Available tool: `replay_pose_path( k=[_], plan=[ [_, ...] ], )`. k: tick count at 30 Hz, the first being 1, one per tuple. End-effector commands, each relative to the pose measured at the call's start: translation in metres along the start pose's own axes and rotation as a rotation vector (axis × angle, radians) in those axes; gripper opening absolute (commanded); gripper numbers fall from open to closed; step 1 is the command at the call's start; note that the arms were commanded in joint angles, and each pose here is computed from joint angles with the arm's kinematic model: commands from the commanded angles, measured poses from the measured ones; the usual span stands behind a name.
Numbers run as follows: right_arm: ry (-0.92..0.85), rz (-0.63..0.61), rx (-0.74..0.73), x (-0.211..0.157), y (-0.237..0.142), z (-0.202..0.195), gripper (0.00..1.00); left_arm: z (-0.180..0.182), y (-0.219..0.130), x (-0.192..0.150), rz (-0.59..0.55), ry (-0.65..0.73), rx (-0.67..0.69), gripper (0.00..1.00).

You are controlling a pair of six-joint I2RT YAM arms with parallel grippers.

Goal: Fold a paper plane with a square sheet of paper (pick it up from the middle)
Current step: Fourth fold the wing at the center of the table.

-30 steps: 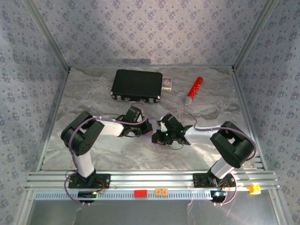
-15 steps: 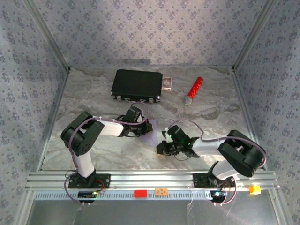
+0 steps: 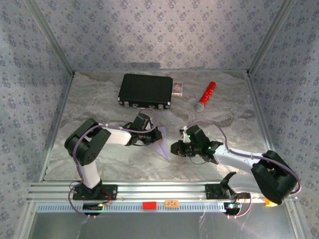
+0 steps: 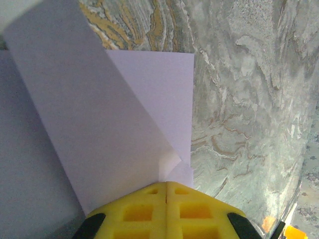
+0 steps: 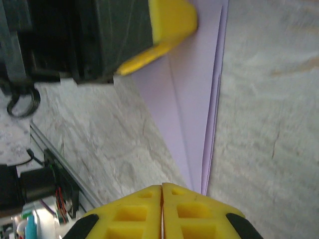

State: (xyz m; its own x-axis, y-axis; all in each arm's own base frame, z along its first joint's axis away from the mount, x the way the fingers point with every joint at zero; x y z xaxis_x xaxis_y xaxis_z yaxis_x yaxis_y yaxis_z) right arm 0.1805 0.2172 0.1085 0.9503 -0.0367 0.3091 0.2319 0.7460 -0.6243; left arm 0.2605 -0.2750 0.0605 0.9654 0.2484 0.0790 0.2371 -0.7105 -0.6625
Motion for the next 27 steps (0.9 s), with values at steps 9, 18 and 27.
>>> replay_pose_path(
  k=[9, 18, 27],
  plan=[
    [0.019, 0.045, 0.005, 0.029, 0.041, 0.01, 0.08, 0.033, 0.002, -0.011, 0.016, -0.042, 0.132, 0.02],
    [0.068, 0.114, -0.055, 0.021, 0.066, -0.011, 0.07, 0.032, 0.002, -0.01, 0.019, -0.034, 0.137, 0.02],
    [0.142, 0.2, -0.21, -0.031, 0.06, -0.066, 0.02, 0.016, -0.004, -0.004, 0.009, 0.025, 0.089, 0.04]
  ],
)
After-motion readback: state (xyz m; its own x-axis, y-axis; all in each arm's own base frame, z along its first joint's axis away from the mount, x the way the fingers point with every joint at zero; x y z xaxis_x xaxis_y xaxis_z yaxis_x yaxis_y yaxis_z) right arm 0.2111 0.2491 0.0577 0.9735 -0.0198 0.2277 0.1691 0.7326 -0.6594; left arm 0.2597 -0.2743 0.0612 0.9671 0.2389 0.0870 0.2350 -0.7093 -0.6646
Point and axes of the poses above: each hand's point on the last joint's axis, 136 mm out from that joint toward the fingers, its own y axis out along the fingers, its own z axis along the line the jaws close on, x = y × z, the point moved 6 cm from there along -y, back along the fingers, and after that the axes turned 4 degrees about -y, right-handed, at the moved point
